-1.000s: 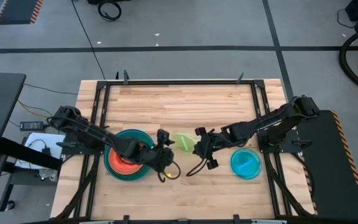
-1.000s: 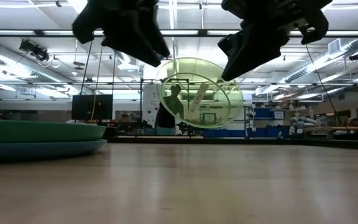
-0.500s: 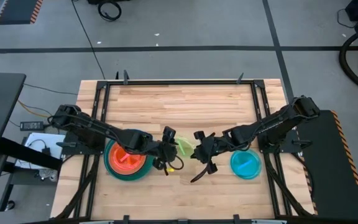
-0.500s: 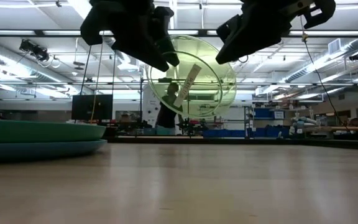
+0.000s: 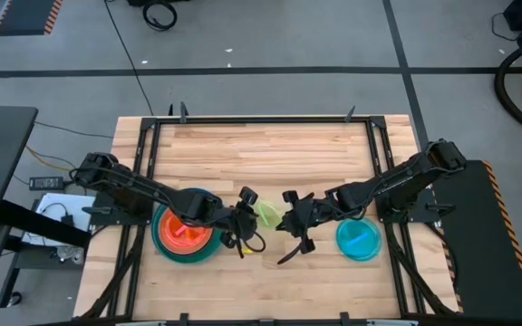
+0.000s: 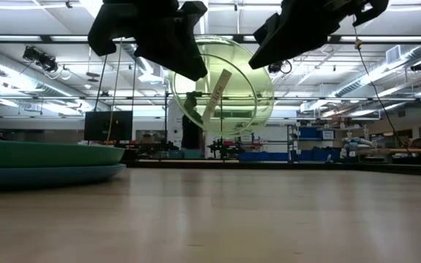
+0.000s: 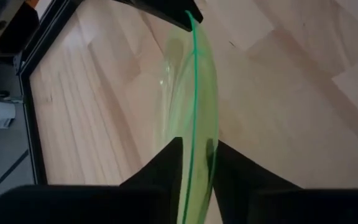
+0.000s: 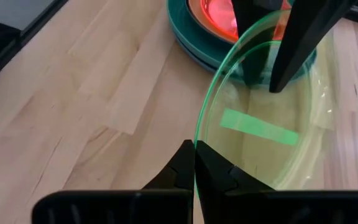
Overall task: Stack plastic plates
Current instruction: Stack the light green plate on top of the pink plate
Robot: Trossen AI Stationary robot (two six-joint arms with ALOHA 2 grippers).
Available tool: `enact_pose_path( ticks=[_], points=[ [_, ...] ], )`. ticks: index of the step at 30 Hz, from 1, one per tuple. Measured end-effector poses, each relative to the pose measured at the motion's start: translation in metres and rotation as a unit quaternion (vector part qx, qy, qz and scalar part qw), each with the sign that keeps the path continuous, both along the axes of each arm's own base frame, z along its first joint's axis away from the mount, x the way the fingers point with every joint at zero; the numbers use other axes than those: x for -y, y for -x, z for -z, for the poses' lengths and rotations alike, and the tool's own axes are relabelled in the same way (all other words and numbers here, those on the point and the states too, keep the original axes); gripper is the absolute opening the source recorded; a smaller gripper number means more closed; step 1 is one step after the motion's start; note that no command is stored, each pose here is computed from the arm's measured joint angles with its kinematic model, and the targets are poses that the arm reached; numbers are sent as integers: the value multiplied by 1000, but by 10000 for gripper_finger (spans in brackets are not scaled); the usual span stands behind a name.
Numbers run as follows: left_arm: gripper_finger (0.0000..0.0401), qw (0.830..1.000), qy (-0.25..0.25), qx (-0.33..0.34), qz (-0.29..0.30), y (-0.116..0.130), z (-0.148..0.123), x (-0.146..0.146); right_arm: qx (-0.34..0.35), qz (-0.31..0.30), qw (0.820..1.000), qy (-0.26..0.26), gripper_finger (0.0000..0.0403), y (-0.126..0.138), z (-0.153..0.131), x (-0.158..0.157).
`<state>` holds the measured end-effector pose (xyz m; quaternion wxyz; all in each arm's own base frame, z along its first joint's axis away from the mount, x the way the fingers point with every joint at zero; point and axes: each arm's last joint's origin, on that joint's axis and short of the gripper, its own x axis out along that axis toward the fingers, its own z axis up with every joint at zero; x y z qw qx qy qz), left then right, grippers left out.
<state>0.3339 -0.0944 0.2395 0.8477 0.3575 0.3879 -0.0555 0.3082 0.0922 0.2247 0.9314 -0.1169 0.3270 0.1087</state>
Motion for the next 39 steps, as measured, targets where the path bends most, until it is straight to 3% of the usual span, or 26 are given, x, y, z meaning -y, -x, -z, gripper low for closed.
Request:
enact_pose_path(
  ticks=[11,18,32,39],
  points=[
    [31,1000,0,-2,1,0,0,0,13,1,1000,-6,12,-2,-2,0],
    [22,1000,1,-1,2,0,0,0,14,1,1000,-3,19,-2,-2,0],
    [21,998,50,7,-42,6,1,14,36,-3,999,-3,167,7,-18,2],
    [21,996,22,-18,-81,27,8,38,45,46,997,50,196,15,-29,13]
  ],
)
